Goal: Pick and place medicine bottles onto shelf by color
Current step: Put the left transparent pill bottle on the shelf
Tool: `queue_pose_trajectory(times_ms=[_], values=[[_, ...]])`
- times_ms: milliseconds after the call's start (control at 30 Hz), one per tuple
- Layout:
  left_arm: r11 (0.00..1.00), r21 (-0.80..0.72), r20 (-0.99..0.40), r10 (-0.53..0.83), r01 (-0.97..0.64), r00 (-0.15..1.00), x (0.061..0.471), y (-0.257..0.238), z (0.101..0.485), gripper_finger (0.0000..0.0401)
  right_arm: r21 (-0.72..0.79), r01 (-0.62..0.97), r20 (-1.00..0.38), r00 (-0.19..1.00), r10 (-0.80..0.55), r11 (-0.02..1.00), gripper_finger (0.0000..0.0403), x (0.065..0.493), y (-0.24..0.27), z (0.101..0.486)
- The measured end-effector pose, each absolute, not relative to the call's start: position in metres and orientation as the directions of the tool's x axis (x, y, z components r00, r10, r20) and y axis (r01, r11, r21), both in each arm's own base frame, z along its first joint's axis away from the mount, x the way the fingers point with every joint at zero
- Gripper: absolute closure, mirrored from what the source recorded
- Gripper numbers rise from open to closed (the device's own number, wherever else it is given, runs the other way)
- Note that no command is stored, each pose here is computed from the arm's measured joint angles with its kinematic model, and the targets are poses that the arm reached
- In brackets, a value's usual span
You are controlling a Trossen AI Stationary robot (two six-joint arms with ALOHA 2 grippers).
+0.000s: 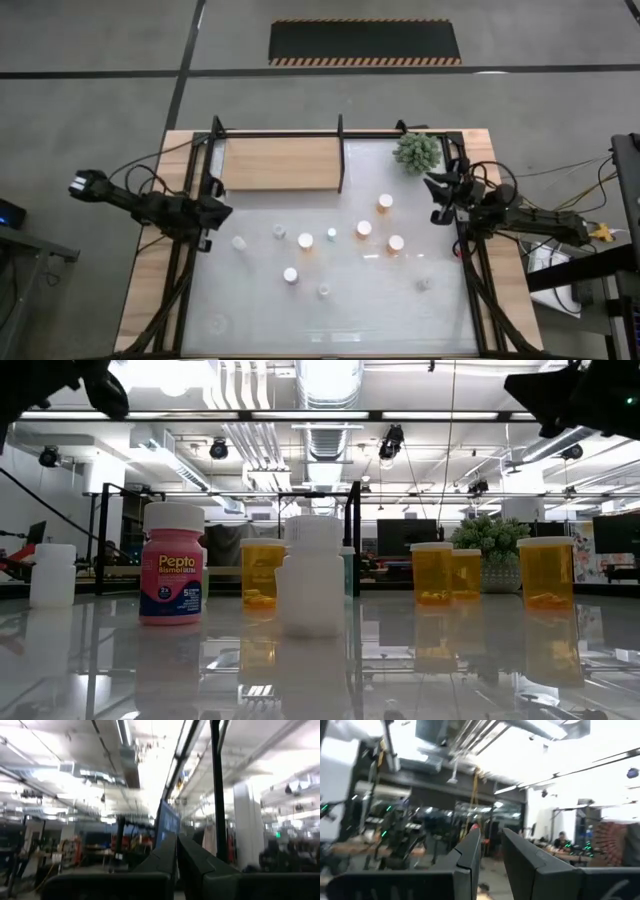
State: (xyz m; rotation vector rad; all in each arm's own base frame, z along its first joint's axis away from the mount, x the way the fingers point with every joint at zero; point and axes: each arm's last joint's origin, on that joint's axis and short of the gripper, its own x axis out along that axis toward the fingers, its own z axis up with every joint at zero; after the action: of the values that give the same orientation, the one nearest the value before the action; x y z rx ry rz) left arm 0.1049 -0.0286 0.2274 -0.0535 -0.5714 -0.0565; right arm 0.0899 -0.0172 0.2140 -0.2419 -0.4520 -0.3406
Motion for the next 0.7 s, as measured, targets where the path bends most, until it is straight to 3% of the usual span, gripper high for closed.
queue_pose_trajectory(times_ms=[200,433,533,700], values=[[0.998,-0.044,0.559,-0.02,0.054,0.829,0.114,-0.031,0.251,0.0401,-0.049,0.388,0.539,0.786,-0.303,0.92,0.0335,0.088,-0.018,0.222],[0.991,-0.114,0.479,0.117,-0.07,0.87,0.142,-0.037,0.277,0.0401,0.002,0.358,0.54,0.786,-0.302,0.934,0.0335,0.089,-0.018,0.223],[0.983,-0.152,0.369,0.152,-0.102,0.917,0.16,-0.041,0.282,0.0401,0.0,0.359,0.539,0.786,-0.302,0.934,0.0335,0.089,-0.018,0.223],[0.966,-0.189,0.038,0.184,-0.174,0.982,0.191,-0.05,0.276,0.0401,0.047,0.329,0.535,0.789,-0.302,0.943,0.0335,0.089,-0.018,0.222]])
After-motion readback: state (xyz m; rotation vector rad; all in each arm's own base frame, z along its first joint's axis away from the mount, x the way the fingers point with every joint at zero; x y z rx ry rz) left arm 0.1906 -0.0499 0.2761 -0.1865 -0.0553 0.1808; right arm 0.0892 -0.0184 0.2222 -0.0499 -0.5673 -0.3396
